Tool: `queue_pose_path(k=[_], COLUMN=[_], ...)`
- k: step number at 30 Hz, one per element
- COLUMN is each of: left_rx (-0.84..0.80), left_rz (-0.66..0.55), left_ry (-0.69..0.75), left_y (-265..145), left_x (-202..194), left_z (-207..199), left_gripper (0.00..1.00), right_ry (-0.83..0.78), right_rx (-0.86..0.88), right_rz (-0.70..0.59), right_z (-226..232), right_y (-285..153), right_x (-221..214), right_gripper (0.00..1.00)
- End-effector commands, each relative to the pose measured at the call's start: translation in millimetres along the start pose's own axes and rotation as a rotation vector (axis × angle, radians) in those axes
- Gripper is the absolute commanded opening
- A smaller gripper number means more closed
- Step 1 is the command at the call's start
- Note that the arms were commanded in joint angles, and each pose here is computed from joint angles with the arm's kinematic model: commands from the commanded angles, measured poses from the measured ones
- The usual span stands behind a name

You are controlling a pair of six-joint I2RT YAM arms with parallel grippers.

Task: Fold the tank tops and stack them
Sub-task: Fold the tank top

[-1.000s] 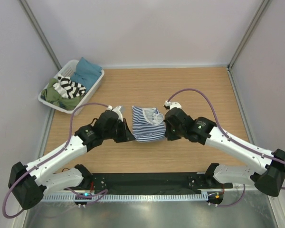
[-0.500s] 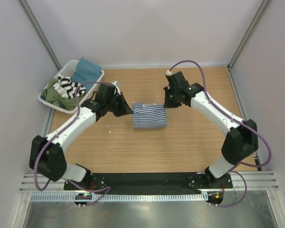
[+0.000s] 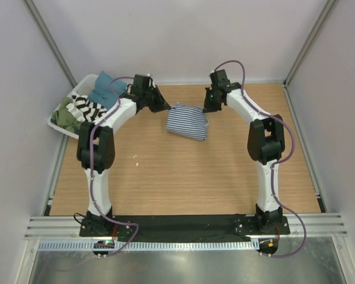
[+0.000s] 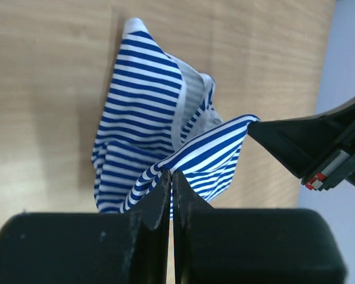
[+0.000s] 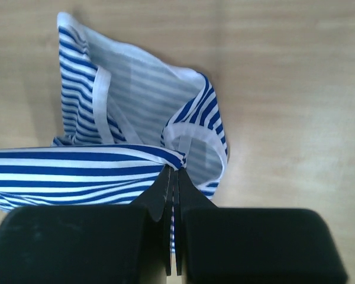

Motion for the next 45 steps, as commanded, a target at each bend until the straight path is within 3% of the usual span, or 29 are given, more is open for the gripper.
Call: queue_pose_path(k=[1, 4, 7, 9, 13, 17, 24, 25, 26, 28, 29, 30, 31, 32, 36, 45], left_rx=[-0.083, -0.071, -0.118, -0.101, -0.107, -0.117, -0.106, -0.059, -0.101, -0.035, -0.060, -0.008, -0.009, -0.032, -0.002, -0.063], left_rz=[-0.042, 0.035, 0.047, 0.079, 0.123, 0.139, 0.058, 0.088, 0.046, 0.058, 0.028, 0.056, 0.031, 0.008, -0.008, -0.024], left_ry=[0.002, -0.029, -0.034, -0.066, -0.076, -0.054, -0.029, -0.047, -0.026, -0.042, -0.026, -0.044, -0.036, -0.023, -0.003, 0.114], left_y=[28, 88, 109, 133, 151, 150, 93, 89, 71, 59, 41, 34, 25, 8, -46, -110], left_x=[42, 43, 52, 44, 31, 16, -11, -34, -30, -57, -55, -76, -81, -83, -129, -170], left_z=[-15, 9, 4, 22, 26, 23, 26, 49, 33, 59, 48, 73, 75, 68, 93, 49], left_gripper=[0.00, 0.00, 0.01, 0.01, 0.00, 0.00, 0.00, 0.00, 0.00, 0.00, 0.00, 0.00, 0.00, 0.00, 0.00, 0.00], right_ry=[0.054, 0.094, 0.108, 0.115, 0.145, 0.160, 0.100, 0.096, 0.085, 0.052, 0.042, 0.019, 0.006, 0.003, -0.017, -0.028], right_rx=[-0.030, -0.050, -0.089, -0.098, -0.120, -0.059, -0.011, 0.003, 0.012, 0.016, 0.017, 0.011, 0.015, 0.008, 0.011, 0.053], right_rz=[-0.080, -0.082, -0.076, -0.058, 0.019, 0.012, 0.097, 0.096, 0.091, 0.119, 0.112, 0.166, 0.114, 0.168, 0.132, 0.007], right_z=[-19, -35, -48, -53, -63, -57, -39, -35, -30, -19, -15, -9, -2, -4, 9, 23], right_y=[19, 33, 46, 58, 76, 82, 76, 69, 66, 52, 46, 44, 26, 23, -20, -85], right_x=[40, 42, 34, 27, 4, -9, -45, -47, -49, -68, -73, -103, -98, -129, -170, -178], right_gripper=[0.01, 0.01, 0.01, 0.01, 0.01, 0.01, 0.01, 0.01, 0.01, 0.01, 0.01, 0.01, 0.01, 0.01, 0.01, 0.01])
Point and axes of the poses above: each gripper's point midway between its finger pads, its own y axis out along the fingers, its own z axis along the line the jaws close on, x = y × z, the point moved 4 cm from there along -y, back along the fingers, and after that the axes turned 10 degrees about -y, right-handed, at the moved point
